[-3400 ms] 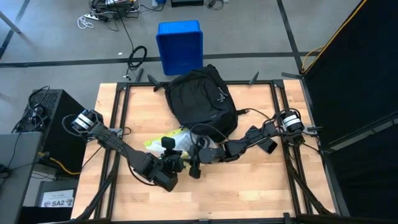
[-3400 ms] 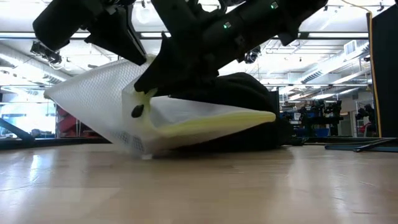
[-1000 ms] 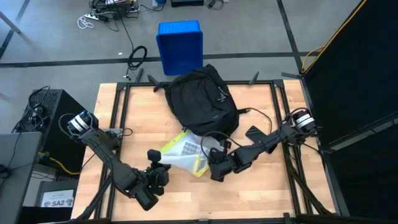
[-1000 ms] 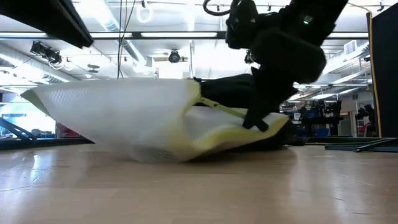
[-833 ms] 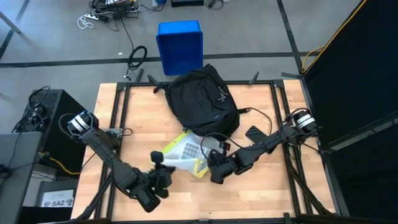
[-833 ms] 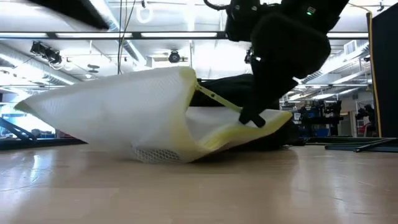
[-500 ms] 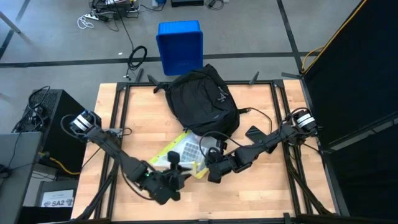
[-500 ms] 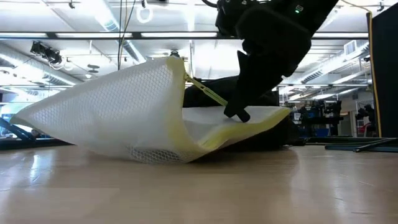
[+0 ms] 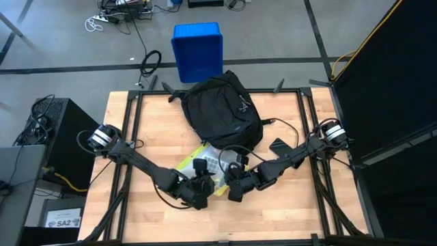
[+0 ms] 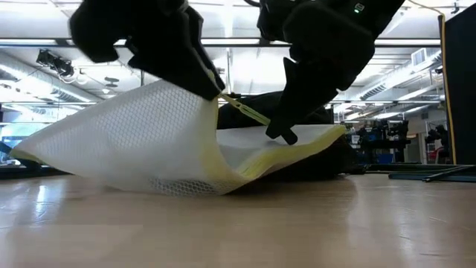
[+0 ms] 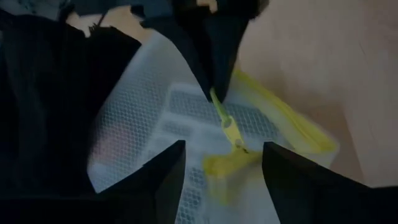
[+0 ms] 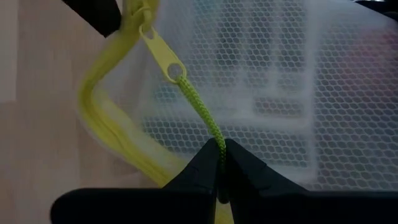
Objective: Unpack backpack
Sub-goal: Open the yellow zip bag
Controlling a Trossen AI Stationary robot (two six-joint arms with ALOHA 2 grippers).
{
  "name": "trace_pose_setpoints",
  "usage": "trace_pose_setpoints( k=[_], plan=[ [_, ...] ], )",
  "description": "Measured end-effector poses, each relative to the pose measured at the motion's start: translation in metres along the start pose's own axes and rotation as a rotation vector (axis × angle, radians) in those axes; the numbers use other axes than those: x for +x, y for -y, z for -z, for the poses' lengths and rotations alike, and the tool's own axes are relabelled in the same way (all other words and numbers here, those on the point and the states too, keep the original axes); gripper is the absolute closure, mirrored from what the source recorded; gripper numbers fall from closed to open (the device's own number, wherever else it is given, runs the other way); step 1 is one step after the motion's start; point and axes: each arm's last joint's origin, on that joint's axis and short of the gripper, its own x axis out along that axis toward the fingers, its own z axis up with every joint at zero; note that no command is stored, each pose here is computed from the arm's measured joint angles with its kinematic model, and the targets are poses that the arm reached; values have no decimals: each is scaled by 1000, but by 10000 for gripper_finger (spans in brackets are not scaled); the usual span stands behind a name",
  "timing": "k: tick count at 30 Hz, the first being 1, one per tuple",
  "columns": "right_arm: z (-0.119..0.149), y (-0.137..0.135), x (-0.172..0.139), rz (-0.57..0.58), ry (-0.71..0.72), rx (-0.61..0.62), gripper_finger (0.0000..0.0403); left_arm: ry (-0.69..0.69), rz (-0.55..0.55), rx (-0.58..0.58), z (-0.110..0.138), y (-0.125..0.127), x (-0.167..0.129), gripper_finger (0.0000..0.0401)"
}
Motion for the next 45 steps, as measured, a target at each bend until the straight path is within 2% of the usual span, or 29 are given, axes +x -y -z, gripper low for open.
trace_pose_setpoints(
  k=[4, 9, 11, 17, 24, 28, 32, 40, 45],
  plan=[
    [0, 0, 0, 0, 1, 0, 403, -26, 6, 28, 3, 1, -1, 258],
    [0, 0, 0, -1, 1, -1, 403, -79, 26, 67, 9, 1, -2, 377],
    [0, 0, 0, -1, 1, -1, 403, -82, 28, 71, 10, 2, -3, 392],
    [2, -12, -5, -73, 17, -76, 403, -63, 39, 84, 12, 12, -23, 401],
    [8, -46, -24, -137, 167, -398, 403, 9, 55, 76, 16, 38, -52, 401],
    [10, -59, -33, -163, 241, -514, 403, 42, 45, 73, 20, 48, -64, 401],
    [11, -65, -38, -181, 274, -562, 403, 63, 38, 76, 22, 54, -70, 401],
    [13, -64, -37, -181, 256, -580, 403, 68, 15, 87, 25, 56, -75, 401],
    [23, -57, -34, -94, 153, -565, 403, 58, -7, 73, 30, 58, -79, 401]
  ],
)
